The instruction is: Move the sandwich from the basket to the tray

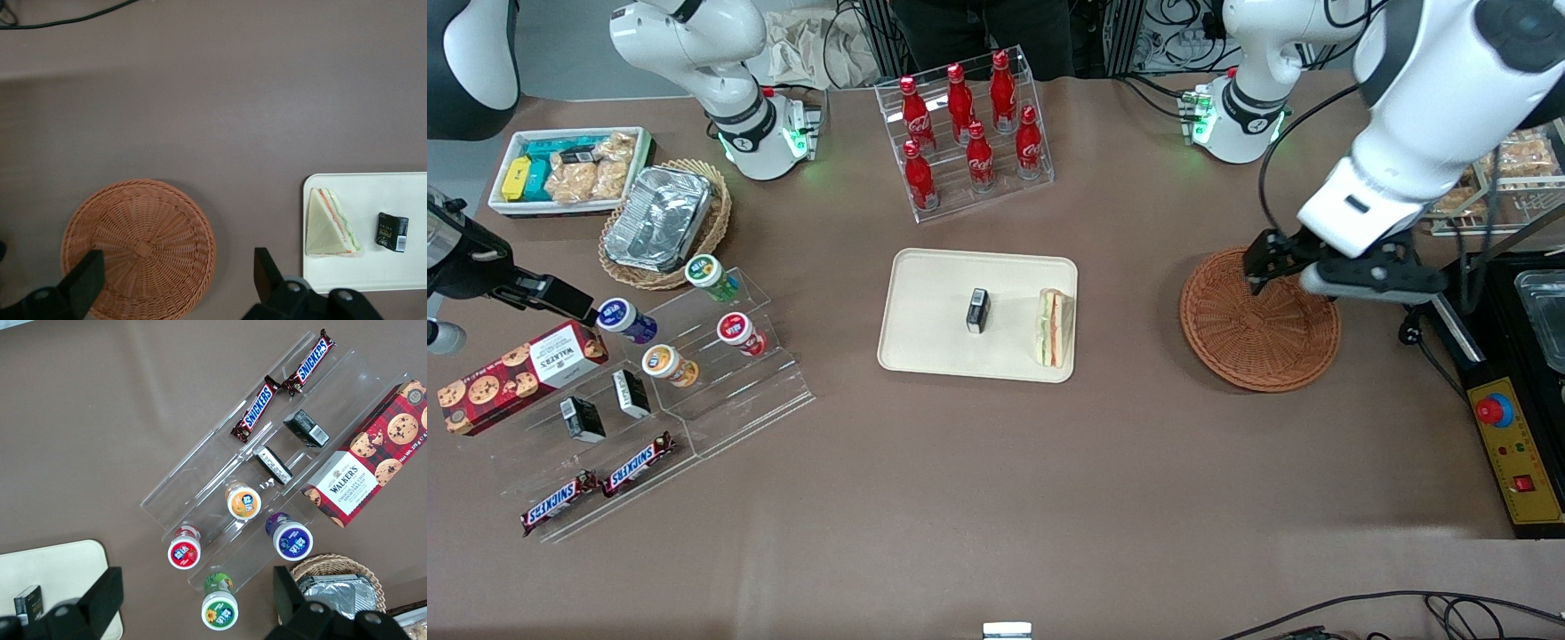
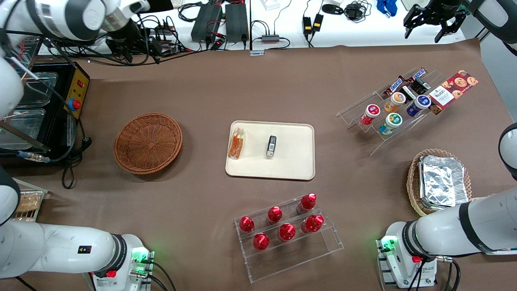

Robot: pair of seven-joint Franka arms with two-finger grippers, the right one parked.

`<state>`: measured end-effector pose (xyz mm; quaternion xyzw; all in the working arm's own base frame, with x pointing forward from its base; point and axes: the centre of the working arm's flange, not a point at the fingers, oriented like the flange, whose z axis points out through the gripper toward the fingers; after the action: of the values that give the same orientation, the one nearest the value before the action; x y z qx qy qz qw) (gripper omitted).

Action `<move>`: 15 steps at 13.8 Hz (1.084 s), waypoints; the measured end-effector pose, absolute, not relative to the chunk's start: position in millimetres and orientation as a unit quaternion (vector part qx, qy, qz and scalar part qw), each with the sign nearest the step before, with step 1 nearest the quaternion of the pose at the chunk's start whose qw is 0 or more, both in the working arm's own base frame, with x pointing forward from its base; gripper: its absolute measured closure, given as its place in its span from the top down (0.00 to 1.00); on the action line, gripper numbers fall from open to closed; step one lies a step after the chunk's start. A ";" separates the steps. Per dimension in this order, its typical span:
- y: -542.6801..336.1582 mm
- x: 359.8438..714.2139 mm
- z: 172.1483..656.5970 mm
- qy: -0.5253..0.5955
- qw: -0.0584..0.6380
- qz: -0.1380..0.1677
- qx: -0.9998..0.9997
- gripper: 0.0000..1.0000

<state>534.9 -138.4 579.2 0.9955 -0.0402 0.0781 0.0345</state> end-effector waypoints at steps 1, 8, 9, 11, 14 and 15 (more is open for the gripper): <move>-126.1 533.5 586.3 -0.037 0.034 0.082 0.995 1.00; -101.8 528.0 592.4 -0.032 0.030 0.064 0.997 1.00; -97.3 528.8 590.9 -0.036 0.028 0.055 0.997 1.00; -93.5 530.2 590.5 -0.062 0.026 0.037 0.997 1.00; -93.3 528.5 589.9 -0.077 0.024 0.023 0.996 1.00; -93.0 526.3 589.8 -0.078 0.023 0.014 0.997 1.00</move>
<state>526.3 -93.0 589.8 0.9966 -0.0777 0.0136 0.0235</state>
